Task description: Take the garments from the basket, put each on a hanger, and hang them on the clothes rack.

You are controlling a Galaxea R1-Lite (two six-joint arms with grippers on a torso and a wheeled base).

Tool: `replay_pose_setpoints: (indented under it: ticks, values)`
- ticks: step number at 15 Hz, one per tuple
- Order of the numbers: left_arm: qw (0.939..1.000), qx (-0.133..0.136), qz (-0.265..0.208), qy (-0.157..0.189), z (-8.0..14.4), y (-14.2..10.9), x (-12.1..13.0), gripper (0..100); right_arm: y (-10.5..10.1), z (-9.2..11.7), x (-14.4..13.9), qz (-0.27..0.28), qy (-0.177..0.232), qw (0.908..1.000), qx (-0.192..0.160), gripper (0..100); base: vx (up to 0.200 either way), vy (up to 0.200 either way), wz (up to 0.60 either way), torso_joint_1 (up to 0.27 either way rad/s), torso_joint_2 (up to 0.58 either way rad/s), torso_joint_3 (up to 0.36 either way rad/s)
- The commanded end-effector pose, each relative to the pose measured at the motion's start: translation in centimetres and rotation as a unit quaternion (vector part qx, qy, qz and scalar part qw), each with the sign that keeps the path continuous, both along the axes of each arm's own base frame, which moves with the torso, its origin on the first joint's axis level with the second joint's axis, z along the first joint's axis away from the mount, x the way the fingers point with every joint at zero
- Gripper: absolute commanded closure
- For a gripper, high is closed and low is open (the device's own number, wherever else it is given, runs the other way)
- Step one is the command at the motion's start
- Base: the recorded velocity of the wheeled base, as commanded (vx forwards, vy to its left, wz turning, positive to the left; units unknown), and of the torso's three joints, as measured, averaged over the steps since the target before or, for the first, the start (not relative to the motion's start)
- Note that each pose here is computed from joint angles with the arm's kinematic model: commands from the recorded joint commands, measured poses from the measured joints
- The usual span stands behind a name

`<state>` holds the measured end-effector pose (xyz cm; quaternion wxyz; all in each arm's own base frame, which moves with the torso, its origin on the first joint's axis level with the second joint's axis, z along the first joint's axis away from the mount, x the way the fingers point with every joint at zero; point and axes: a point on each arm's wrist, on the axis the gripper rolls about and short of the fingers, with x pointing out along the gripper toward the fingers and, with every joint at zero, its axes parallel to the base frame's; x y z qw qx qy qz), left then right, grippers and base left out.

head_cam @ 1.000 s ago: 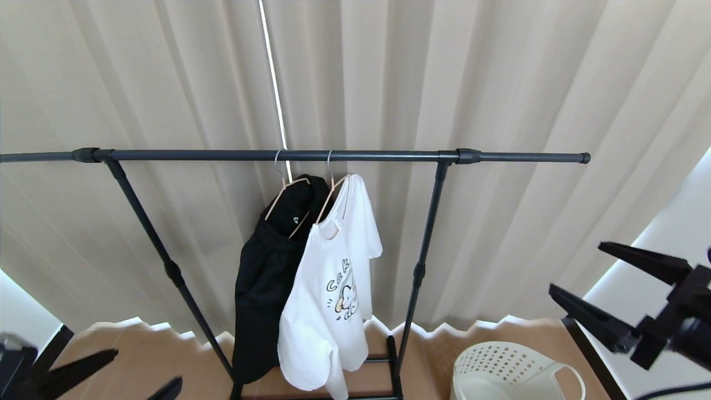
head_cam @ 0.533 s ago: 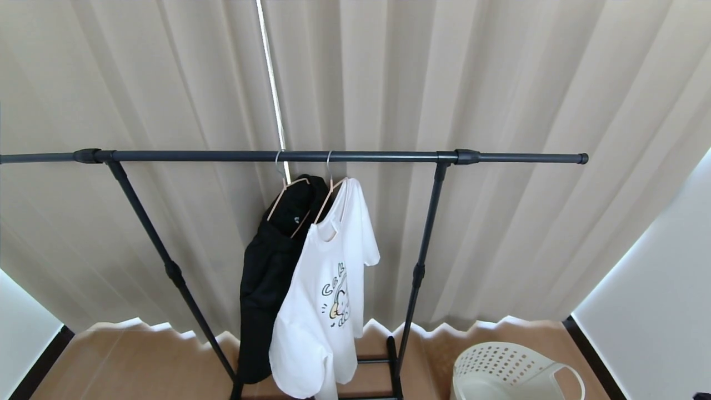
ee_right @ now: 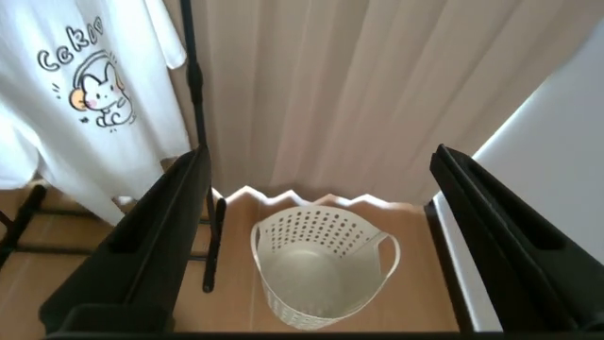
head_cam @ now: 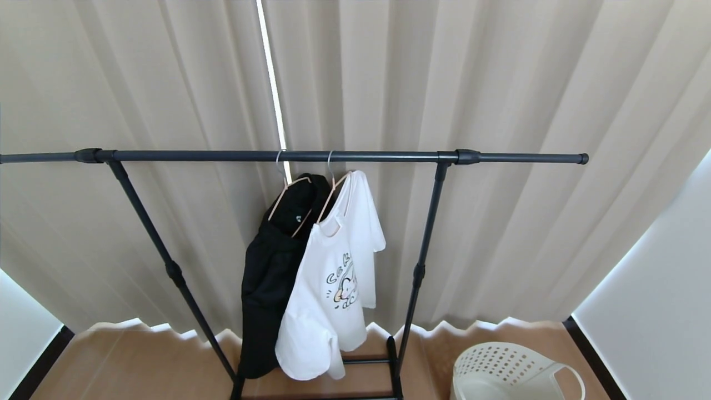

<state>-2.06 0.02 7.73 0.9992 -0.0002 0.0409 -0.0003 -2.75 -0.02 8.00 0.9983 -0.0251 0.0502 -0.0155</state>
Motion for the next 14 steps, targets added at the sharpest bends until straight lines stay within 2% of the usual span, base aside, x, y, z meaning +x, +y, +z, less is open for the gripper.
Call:
replay_pose_setpoints:
  ticks: [1, 2, 4, 14]
  values:
    - [0.9996, -0.002, 0.003, -0.026, -0.11, -0.01, -0.39, 0, 0.00, -0.20, -0.06, -0.001, -0.011, 0.9999, 0.002, 0, 0.000, 0.000, 0.00, 0.000, 0.00, 0.000]
    - [0.9996, -0.004, 0.005, -0.026, -0.11, 0.00, -0.39, 0, -0.01, -0.20, -0.01, -0.002, -0.015, 0.9999, 0.005, 0, 0.000, 0.000, 0.00, 0.000, 0.00, 0.000]
    - [0.9996, -0.004, 0.004, -0.026, -0.11, 0.00, -0.39, 0, -0.02, -0.18, 0.00, -0.007, -0.018, 0.9990, 0.040, 0, 0.000, 0.000, 0.00, 0.000, 0.00, 0.000]
    - [0.9996, -0.004, 0.004, -0.026, -0.11, -0.01, -0.39, 0, -0.02, -0.18, 0.00, -0.007, -0.018, 0.9990, 0.040, 0, 0.000, 0.000, 0.00, 0.000, 0.00, 0.000]
